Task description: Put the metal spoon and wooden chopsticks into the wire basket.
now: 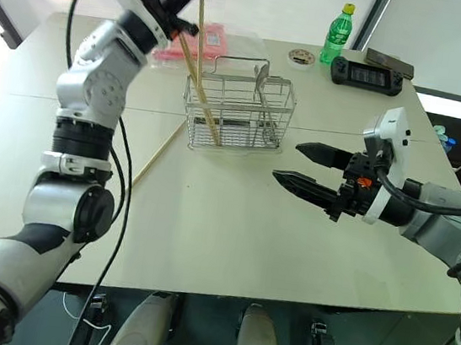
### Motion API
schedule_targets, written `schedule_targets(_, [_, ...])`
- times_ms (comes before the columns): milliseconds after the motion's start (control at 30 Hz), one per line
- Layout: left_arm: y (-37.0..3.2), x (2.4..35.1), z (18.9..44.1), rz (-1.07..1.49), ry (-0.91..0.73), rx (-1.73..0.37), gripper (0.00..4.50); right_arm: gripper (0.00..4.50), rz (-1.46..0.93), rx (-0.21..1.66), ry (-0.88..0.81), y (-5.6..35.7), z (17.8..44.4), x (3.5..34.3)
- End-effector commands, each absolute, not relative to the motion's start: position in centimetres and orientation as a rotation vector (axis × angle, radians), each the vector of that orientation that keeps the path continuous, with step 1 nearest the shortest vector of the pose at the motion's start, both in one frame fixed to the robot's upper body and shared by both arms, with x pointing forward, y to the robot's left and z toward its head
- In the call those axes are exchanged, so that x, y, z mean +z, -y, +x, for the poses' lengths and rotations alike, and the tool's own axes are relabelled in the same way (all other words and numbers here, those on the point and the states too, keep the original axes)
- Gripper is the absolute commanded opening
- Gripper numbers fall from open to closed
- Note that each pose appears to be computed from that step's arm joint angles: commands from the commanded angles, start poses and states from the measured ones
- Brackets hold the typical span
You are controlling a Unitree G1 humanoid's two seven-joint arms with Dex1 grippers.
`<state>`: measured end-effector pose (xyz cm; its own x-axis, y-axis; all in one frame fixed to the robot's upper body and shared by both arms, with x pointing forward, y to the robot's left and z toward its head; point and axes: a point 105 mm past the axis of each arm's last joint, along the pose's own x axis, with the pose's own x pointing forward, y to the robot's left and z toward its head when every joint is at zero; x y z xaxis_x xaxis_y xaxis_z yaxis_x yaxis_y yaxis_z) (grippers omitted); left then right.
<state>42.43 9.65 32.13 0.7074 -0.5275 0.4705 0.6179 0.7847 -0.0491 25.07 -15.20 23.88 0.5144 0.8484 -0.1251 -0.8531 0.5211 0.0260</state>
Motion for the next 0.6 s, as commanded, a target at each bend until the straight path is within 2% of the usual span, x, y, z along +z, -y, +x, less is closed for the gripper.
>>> schedule_targets(33, [-9.4, 33.4, 41.3, -0.188, 0.521, -0.653, 0.10, 3.89, -0.060, 1.015, -0.067, 15.3, 24.9, 25.3])
schedule_targets(67, [-9.3, 33.1, 41.2, -0.193, 0.514, -0.653, 0.10, 3.89, -0.060, 1.010, -0.066, 15.3, 25.0, 25.4])
schedule_targets(167, [-9.5, 32.5, 41.0, -0.218, 0.498, -0.646, 1.10, 3.89, -0.049, 1.004, -0.057, 15.4, 25.3, 25.7])
schedule_targets(367, [-10.7, 32.8, 40.9, -0.316, 0.477, -0.613, 4.20, 3.89, -0.039, 1.001, -0.057, 15.5, 25.8, 25.9])
schedule_targets(400, [-11.2, 33.0, 40.9, -0.333, 0.473, -0.607, 4.41, 3.89, -0.038, 1.000, -0.057, 15.5, 25.9, 25.9])
schedule_targets(600, [-14.9, 35.9, 40.1, -0.257, 0.418, -0.590, 4.41, 3.89, -0.034, 1.003, -0.055, 15.4, 26.1, 25.9])
